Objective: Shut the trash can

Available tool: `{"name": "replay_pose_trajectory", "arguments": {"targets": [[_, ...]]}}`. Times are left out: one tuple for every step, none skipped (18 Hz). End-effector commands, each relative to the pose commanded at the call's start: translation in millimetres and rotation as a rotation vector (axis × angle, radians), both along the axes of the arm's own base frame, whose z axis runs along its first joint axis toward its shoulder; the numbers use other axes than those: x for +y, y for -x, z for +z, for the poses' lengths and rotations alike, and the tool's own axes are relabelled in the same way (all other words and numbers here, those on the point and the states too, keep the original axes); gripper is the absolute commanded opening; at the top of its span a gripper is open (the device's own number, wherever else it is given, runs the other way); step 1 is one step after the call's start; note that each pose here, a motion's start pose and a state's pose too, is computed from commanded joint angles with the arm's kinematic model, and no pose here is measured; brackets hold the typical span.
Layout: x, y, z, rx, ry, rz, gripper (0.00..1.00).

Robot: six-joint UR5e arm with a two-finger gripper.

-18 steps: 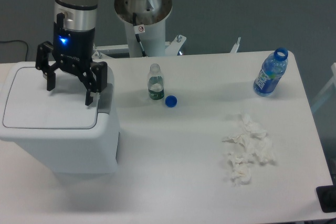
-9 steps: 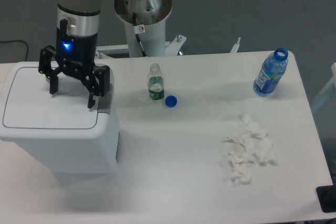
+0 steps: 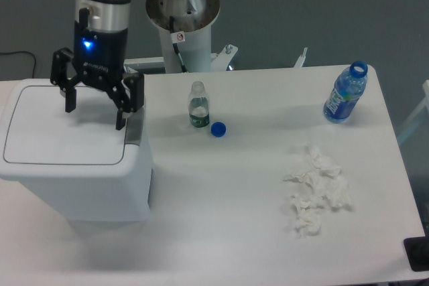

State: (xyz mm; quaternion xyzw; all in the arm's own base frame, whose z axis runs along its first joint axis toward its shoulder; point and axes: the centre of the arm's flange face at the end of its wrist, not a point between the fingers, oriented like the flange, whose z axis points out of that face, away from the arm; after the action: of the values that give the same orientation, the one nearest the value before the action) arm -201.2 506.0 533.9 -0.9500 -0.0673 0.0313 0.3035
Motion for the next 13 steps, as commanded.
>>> {"name": "replay_pose_trajectory", "arguments": {"targets": [[-6,14,4,0.021,0.004,0.026,1.00],[-10,28,3,0.045,0.020,0.050,1.00],[-17,43,2,0.075,0.041,0.067,1.00],[-23,57,-1,0.103,0.065,0.067,1.00],[-29,68,-7,0.135,0.093,0.048,1.00],[-34,82,-15,0.164,0.127,0.028,1.00],[-41,97,-21,0.198,0.162,0.004,1.00],[-49,113,-26,0.231,0.195,-0.025,1.00],[-56,127,-27,0.267,0.220,-0.058,1.00],[-63,140,-30,0.296,0.249,-0.088,1.00],[-72,155,-34,0.318,0.278,-0.106,1.00],[-83,168,-35,0.335,0.297,-0.113,1.00],[-94,180,-35,0.345,0.307,-0.111,1.00]]}}
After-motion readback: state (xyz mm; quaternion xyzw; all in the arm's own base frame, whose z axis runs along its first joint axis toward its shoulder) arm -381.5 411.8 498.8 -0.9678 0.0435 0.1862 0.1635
